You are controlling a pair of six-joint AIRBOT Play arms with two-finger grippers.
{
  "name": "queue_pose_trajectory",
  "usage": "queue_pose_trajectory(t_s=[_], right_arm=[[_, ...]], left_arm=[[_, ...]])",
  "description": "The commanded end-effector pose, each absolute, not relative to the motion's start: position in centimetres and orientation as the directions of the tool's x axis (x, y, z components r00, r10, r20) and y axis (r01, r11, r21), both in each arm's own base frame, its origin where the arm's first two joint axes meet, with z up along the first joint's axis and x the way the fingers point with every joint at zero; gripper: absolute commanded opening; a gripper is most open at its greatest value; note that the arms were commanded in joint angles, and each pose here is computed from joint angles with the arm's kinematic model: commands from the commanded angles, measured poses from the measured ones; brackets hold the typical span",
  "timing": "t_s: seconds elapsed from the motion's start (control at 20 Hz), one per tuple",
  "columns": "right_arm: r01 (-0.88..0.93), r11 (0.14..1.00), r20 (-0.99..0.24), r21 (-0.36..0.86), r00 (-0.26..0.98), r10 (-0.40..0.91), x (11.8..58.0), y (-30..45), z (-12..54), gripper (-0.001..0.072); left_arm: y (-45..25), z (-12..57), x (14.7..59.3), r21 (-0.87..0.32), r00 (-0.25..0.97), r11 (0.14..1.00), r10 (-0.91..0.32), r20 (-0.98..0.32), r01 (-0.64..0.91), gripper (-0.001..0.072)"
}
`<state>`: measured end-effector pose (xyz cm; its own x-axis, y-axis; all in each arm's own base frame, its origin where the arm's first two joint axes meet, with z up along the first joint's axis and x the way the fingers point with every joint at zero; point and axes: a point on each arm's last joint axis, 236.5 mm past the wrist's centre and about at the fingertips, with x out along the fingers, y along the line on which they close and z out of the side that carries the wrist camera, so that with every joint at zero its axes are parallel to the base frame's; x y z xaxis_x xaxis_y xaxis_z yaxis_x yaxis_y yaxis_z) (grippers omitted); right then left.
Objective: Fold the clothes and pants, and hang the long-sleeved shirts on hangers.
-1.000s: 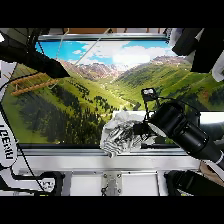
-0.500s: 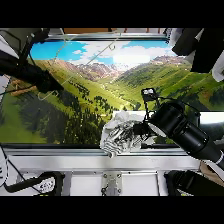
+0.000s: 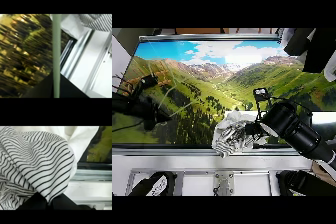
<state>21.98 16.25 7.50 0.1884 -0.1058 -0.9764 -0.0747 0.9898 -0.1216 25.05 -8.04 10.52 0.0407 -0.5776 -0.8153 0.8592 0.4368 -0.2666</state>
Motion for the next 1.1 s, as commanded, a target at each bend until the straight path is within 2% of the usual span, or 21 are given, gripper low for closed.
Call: queue_pose_trajectory(t_s=[0.0, 0.25, 0.45, 0.75, 1.05], right_arm=[[-0.074, 0.990, -0.976, -0.121, 0.188, -0.106, 22.0, 16.3, 7.5, 0.0019], [-0.068, 0.989, -0.974, -0.130, 0.197, -0.114, 22.2, 16.0, 7.6, 0.0019], [-0.012, 0.993, -0.973, -0.119, 0.199, -0.114, 23.2, 14.9, 8.3, 0.0019], [0.078, 0.992, -0.972, -0.098, 0.206, -0.112, 24.7, 13.1, 9.5, 0.0019], [0.091, 0.990, -0.973, -0.106, 0.195, -0.122, 24.7, 12.6, 9.5, 0.0019]], left_arm=[[-9.1, 7.3, 21.9, -0.309, -0.053, 0.334, -0.597, -0.801, 0.891, 0.0009], [-11.8, 3.7, 18.9, -0.370, -0.189, 0.203, -0.589, -0.786, 0.907, 0.0009], [-11.5, 1.8, 17.5, -0.385, -0.243, 0.179, -0.526, -0.815, 0.905, 0.0009], [-12.2, 1.8, 17.2, -0.384, -0.256, 0.151, -0.523, -0.813, 0.911, 0.0009], [-12.6, 2.0, 17.1, -0.388, -0.257, 0.144, -0.537, -0.803, 0.911, 0.0009]])
